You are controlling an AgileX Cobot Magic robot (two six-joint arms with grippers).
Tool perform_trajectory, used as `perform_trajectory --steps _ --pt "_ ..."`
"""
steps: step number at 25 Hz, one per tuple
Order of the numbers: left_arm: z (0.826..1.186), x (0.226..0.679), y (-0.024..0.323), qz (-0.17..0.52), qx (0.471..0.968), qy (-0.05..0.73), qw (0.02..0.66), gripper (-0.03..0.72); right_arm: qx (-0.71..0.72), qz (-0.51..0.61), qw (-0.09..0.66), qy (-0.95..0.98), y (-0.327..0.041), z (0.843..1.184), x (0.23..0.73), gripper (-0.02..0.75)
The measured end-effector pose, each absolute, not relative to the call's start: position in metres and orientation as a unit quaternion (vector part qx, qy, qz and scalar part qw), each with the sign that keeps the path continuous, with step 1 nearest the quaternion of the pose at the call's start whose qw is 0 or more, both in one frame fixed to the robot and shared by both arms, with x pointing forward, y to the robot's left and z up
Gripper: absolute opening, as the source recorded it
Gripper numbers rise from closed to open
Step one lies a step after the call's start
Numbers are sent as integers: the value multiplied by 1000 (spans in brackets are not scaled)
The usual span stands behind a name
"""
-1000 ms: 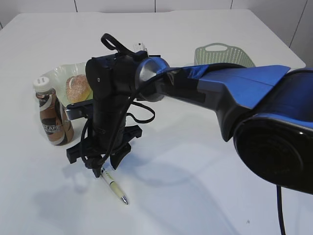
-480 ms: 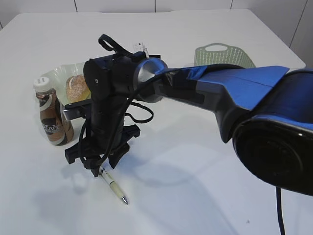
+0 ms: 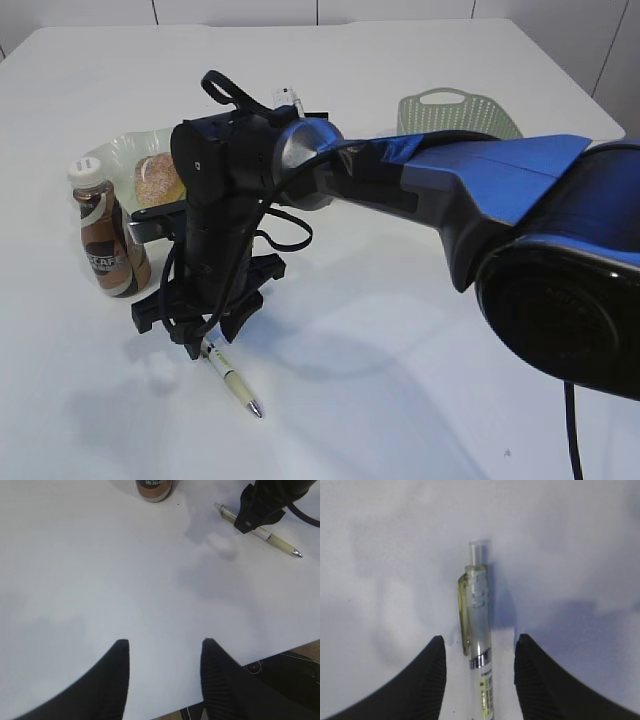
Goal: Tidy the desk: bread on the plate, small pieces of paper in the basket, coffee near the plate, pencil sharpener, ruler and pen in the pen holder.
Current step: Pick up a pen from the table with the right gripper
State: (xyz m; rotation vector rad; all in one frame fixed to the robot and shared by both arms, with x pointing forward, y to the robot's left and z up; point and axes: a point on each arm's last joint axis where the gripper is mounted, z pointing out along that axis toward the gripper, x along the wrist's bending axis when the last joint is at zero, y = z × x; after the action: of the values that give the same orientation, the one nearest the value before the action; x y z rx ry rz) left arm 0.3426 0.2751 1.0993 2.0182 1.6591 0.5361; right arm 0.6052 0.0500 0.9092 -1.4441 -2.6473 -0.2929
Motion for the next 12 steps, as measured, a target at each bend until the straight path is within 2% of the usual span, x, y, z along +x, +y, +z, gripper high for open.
perform_trajectory --steps 12 --pt "1099 343 275 195 736 605 235 328 -476 -106 52 -872 51 909 607 368"
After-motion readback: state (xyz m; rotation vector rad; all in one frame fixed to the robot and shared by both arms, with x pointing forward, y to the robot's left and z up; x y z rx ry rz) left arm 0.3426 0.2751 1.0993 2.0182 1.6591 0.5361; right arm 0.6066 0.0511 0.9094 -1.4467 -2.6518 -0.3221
